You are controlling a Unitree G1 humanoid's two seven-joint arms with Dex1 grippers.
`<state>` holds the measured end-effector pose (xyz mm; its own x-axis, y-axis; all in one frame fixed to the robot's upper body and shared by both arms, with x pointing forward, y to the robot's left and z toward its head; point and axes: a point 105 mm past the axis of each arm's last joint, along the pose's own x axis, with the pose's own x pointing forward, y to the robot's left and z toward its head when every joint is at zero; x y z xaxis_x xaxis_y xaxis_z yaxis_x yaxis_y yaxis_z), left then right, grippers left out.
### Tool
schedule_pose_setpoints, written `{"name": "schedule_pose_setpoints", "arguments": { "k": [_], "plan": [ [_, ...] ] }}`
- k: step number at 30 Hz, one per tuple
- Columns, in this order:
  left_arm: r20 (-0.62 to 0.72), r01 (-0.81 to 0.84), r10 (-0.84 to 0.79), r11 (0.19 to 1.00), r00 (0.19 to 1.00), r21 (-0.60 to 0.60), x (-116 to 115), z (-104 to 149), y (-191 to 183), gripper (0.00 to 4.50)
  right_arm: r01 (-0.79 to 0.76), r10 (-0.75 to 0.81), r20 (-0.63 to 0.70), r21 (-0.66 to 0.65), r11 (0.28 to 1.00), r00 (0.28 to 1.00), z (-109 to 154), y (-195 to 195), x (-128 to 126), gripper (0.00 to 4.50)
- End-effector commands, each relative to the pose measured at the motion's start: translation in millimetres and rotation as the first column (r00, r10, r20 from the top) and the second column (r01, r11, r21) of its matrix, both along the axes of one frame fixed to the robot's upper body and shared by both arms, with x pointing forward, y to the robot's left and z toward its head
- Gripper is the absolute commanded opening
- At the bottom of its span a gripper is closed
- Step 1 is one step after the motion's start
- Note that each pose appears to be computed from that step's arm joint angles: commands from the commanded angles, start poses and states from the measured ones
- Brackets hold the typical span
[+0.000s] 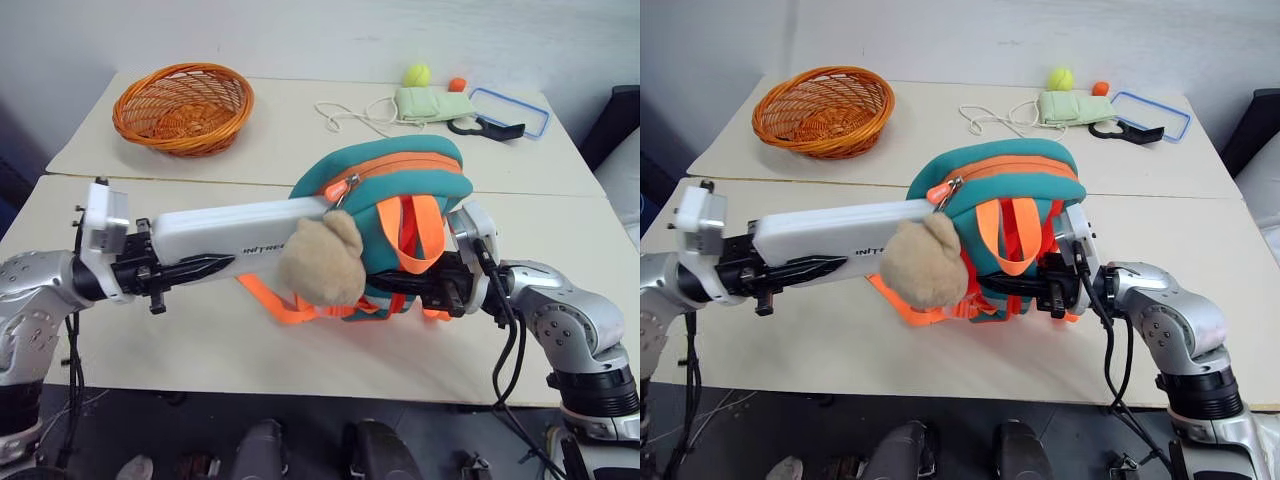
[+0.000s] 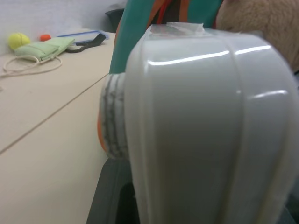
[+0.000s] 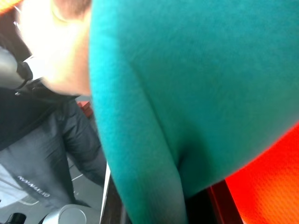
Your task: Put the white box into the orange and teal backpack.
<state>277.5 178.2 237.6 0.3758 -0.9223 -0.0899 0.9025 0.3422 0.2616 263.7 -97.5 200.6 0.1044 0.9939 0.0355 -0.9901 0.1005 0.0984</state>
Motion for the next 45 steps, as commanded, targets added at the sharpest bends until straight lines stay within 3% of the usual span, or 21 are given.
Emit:
{"name": "schedule_pose_setpoints", "arguments": {
  "k": [1, 4, 7, 15, 19, 22, 26, 30, 36, 40, 45],
  "plan": [
    [0.050, 0.007, -0.010, 0.997, 0.999, 0.075, 20, 4, -30, 1.18, -0.025, 0.025, 0.034, 0.004, 1.000, 0.999, 9, 1, -3, 0.01],
    [0.026, 0.108, -0.108, 0.994, 0.994, -0.009, 27, 15, -73, 1.18, -0.033, 0.033, 0.039, -0.002, 0.999, 0.999, 9, 3, -3, 0.01],
    [-0.010, 0.156, -0.156, 0.987, 0.988, 0.026, 35, 2, -101, 1.18, -0.036, 0.036, 0.054, -0.003, 0.999, 0.998, 10, 6, -3, 0.01],
    [0.017, 0.248, -0.248, 0.969, 0.969, -0.012, 46, 6, -146, 1.18, 0.006, -0.007, 0.072, 0.018, 1.000, 0.997, 12, 8, -1, 0.01],
    [0.027, 0.241, -0.239, 0.969, 0.971, -0.050, 48, 12, -138, 2.43, 0.036, -0.039, 0.082, 0.038, 0.999, 0.996, 12, 8, 1, 0.00],
    [0.063, 0.220, -0.216, 0.973, 0.974, -0.069, 47, 25, -111, 3.31, 0.055, -0.058, 0.079, 0.049, 0.997, 0.995, 9, 8, 1, 0.00],
    [0.053, 0.231, -0.231, 0.973, 0.972, 0.002, 40, 25, -69, 4.48, 0.072, -0.077, 0.087, 0.062, 0.995, 0.993, 9, 8, 2, 0.00],
    [0.017, 0.177, -0.179, 0.981, 0.984, 0.083, 32, 19, -24, 4.48, 0.073, -0.078, 0.083, 0.060, 0.996, 0.994, 7, 7, 3, 0.00],
    [-0.017, 0.109, -0.109, 0.992, 0.994, 0.062, 11, 19, 3, 4.48, 0.067, -0.071, 0.082, 0.054, 0.996, 0.994, 5, 6, 4, 0.00],
    [0.011, 0.155, -0.155, 0.988, 0.988, 0.015, -22, 24, -20, 4.48, 0.064, -0.068, 0.075, 0.044, 0.997, 0.995, 4, 5, 6, 0.00],
    [0.078, 0.187, -0.185, 0.982, 0.980, -0.017, -44, 31, -61, 4.48, 0.045, -0.048, 0.061, 0.041, 0.998, 0.997, 4, 4, 8, 0.00]
  ]
}}
